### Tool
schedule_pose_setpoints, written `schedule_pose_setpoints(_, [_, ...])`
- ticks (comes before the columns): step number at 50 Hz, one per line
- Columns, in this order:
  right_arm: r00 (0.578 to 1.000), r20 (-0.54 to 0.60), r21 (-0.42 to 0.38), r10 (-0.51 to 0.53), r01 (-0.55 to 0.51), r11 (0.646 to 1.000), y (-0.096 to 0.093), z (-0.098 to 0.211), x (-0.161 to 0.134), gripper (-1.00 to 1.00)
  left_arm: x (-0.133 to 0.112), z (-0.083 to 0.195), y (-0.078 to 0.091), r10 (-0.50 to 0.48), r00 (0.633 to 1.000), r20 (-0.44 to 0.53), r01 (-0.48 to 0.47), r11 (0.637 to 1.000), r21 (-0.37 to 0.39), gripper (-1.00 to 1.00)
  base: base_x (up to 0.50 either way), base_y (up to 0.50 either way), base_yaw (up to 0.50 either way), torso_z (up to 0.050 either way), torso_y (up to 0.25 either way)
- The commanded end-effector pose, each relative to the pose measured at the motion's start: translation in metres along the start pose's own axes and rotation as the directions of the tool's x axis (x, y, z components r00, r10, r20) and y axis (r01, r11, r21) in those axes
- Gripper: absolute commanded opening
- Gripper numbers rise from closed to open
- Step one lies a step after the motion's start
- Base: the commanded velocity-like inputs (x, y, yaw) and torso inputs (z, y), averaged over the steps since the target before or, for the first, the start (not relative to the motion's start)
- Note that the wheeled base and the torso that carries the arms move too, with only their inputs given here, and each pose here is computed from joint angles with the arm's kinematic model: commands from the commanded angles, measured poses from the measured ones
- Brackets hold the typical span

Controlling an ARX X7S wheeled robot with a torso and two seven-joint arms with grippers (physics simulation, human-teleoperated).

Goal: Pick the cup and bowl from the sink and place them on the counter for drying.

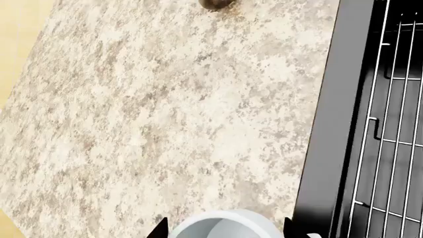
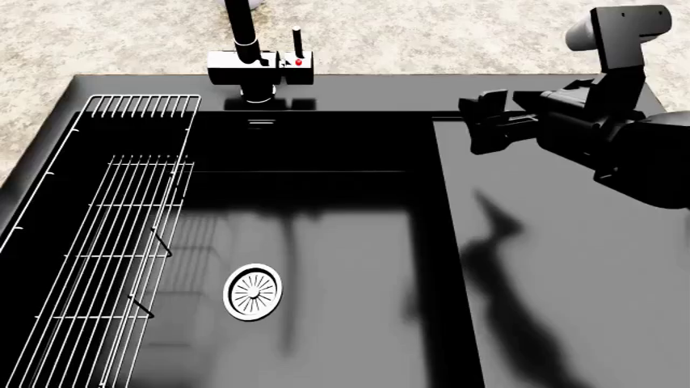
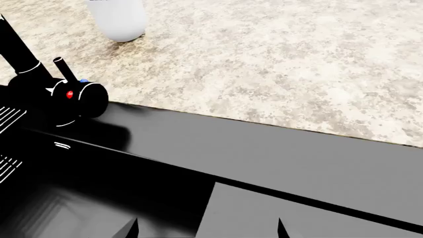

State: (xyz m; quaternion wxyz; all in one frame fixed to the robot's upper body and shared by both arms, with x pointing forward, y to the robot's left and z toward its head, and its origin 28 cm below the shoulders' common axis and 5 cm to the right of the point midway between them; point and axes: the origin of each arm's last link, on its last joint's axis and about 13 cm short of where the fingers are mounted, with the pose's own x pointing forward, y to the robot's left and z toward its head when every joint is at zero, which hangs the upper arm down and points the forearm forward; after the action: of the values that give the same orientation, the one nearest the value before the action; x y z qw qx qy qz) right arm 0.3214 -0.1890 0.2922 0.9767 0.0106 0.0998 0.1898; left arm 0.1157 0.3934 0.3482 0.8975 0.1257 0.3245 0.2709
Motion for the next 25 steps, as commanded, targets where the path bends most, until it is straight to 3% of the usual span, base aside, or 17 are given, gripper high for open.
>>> schedule_pose_setpoints(1, [1.0, -0.005, 0.003, 0.006, -0.006, 1.0, 0.001, -0.002, 0.002, 1.0, 0.002, -0.002, 0.013, 0.078, 0.996, -0.034, -0.081, 0.992, -0.101, -1.0, 0.0, 0.0, 0.0, 0.0, 0.0])
schedule_pose_setpoints(8, [1.0, -0.007, -0.005, 0.005, -0.005, 1.0, 0.003, 0.0, 0.003, 1.0, 0.004, 0.001, 0.024, 0.086, 0.995, -0.053, -0.095, 0.978, -0.184, -1.0, 0.0, 0.0, 0.0, 0.0, 0.0])
schedule_pose_setpoints(25, [1.0, -0.025, -0.003, 0.012, -0.012, 1.0, 0.006, -0.006, 0.006, 1.0, 0.006, 0.0, 0.024, 0.081, 0.994, -0.073, -0.093, 0.979, -0.179, -1.0, 0.0, 0.0, 0.0, 0.0, 0.0])
